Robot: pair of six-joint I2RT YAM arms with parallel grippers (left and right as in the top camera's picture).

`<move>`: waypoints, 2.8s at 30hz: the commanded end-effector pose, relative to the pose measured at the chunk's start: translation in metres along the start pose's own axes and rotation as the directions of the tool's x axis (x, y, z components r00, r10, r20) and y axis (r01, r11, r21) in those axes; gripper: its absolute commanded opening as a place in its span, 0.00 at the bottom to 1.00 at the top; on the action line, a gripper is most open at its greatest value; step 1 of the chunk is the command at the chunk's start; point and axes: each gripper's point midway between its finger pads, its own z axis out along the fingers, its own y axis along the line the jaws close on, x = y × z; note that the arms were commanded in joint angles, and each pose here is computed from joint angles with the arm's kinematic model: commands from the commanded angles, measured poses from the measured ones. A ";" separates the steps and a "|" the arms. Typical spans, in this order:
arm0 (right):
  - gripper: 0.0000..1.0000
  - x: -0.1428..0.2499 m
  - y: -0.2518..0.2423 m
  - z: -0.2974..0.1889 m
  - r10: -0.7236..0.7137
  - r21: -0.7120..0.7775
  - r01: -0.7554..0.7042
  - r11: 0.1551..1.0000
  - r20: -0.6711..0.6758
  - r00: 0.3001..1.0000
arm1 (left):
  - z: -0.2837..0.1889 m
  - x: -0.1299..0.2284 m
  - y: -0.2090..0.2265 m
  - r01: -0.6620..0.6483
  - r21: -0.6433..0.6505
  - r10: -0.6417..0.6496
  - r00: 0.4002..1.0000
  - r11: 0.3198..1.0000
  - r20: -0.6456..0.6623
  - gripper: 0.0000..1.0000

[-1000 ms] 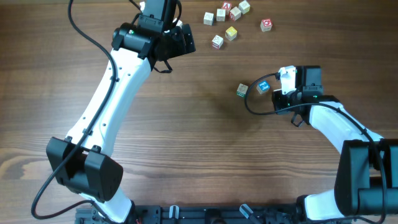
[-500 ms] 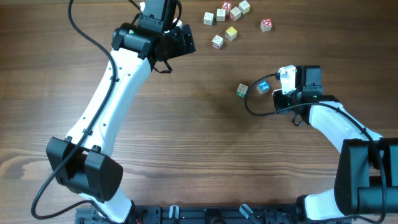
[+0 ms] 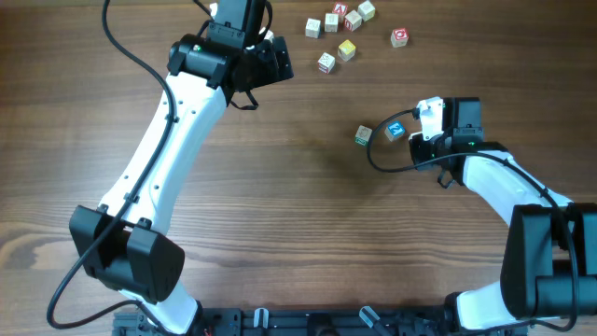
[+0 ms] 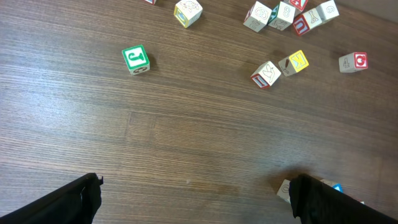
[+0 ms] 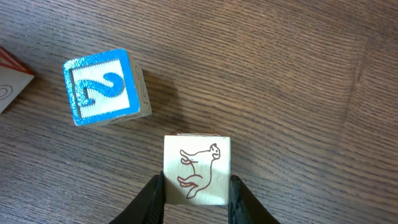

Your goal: Form a circle

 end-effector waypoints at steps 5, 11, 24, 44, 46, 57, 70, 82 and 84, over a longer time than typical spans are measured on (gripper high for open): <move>0.20 -0.002 0.011 0.005 0.001 -0.069 -0.001 0.998 0.009 1.000 | 0.003 0.002 -0.002 0.004 0.003 -0.004 1.000 1.000 -0.009 1.00; 0.20 -0.004 0.011 0.005 0.027 -0.070 -0.026 0.997 0.014 1.000 | 0.003 0.002 -0.002 0.005 0.003 -0.005 1.000 1.000 -0.009 1.00; 0.21 -0.007 0.014 0.005 0.078 -0.092 -0.076 0.993 0.021 0.997 | 0.003 0.002 -0.002 0.005 0.003 -0.005 1.000 1.000 -0.009 1.00; 0.53 -0.006 0.013 0.005 0.075 -0.088 -0.073 0.993 0.019 0.997 | 0.003 0.002 -0.002 0.005 0.003 -0.005 1.000 1.000 -0.009 1.00; 0.58 -0.006 0.013 0.005 0.075 -0.087 -0.073 0.993 0.019 0.997 | 0.003 0.002 -0.002 0.005 0.003 -0.005 1.000 1.000 -0.009 1.00; 0.72 -0.015 0.001 -0.013 0.075 -0.017 -0.074 0.997 0.054 0.996 | 0.003 0.005 -0.006 0.004 0.025 -0.003 1.000 1.000 -0.024 1.00; 0.90 -0.031 -0.040 -0.129 0.295 0.124 -0.335 0.934 0.261 0.919 | 0.003 0.004 -0.007 -0.004 0.027 0.004 1.000 1.000 -0.022 1.00; 1.00 -0.004 -0.021 -0.230 0.438 0.039 -0.497 0.867 0.418 0.796 | -0.001 0.035 -0.046 -0.097 0.072 0.101 0.993 0.993 -0.058 1.00; 1.00 0.000 -0.018 -0.245 0.442 0.022 -0.505 0.863 0.453 0.775 | 0.001 0.039 -0.064 -0.170 0.106 0.174 0.984 0.980 -0.035 1.00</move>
